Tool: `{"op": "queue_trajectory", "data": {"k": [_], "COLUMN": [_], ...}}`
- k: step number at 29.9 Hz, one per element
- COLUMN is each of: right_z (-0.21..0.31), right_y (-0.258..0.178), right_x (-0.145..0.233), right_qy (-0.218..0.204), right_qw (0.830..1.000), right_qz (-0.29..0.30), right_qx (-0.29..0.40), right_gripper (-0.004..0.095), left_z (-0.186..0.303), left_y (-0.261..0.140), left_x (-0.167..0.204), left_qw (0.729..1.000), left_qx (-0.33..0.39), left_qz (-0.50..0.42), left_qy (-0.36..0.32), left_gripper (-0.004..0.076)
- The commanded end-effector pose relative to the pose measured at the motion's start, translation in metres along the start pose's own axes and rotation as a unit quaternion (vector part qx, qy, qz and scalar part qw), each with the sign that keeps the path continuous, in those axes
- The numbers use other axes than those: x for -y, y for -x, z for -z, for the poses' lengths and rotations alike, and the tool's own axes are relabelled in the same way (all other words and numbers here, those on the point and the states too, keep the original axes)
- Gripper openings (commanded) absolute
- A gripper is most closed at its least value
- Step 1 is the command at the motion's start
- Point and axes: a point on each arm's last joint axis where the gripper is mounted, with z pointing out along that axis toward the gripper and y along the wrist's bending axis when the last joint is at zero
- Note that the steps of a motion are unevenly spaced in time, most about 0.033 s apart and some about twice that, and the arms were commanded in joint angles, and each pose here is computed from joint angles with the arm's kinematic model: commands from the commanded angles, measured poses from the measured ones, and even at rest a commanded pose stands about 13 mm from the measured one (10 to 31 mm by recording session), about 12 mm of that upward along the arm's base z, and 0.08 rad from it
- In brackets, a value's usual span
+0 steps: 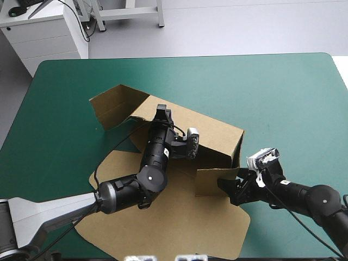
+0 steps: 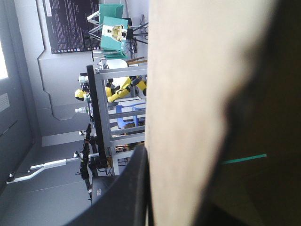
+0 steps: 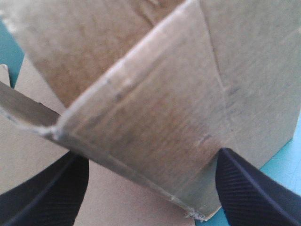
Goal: Fold the box
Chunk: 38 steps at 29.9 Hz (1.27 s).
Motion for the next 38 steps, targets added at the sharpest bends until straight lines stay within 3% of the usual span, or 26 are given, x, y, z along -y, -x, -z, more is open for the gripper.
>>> {"op": "queue_trajectory", "data": {"k": [1,12,23,27,31,36,38], "right_z": [-0.003,-0.019,-0.035,-0.035,-0.037,-0.038,-0.039], "right_y": [0.010,0.016,0.019,0.019,0.017,0.015,0.015], "right_x": [-0.007,-0.022,0.001,0.002,-0.001,-0.004,-0.005], "right_qy": [-0.026,-0.092,-0.215,-0.221,-0.202,-0.186,-0.181], "right_qw": [0.999,0.990,0.968,0.966,0.971,0.976,0.977], "right_qz": [-0.007,0.006,-0.006,-0.008,-0.022,-0.025,-0.025], "right_qx": [0.045,0.102,0.130,0.134,0.125,0.113,0.110], "right_gripper": [0.0692,0.0687,0.0672,0.0653,0.0472,-0.0002,-0.0014], "left_z": [0.007,0.007,0.007,0.007,0.007,0.007,0.007], "left_y": [-0.004,-0.004,-0.004,-0.004,-0.004,-0.004,-0.004], "left_x": [-0.027,-0.027,-0.027,-0.027,-0.027,-0.028,-0.029], "left_qw": [0.998,0.998,0.998,0.998,0.998,0.998,0.997], "left_qx": [0.001,0.001,0.000,0.000,0.000,0.000,-0.003], "left_qz": [0.009,0.009,0.009,0.009,0.009,0.005,0.006], "left_qy": [0.059,0.059,0.059,0.059,0.059,0.065,0.073], "left_gripper": [-0.0007,-0.0007,-0.0007,-0.0008,-0.0008,-0.0007,-0.0007]}}
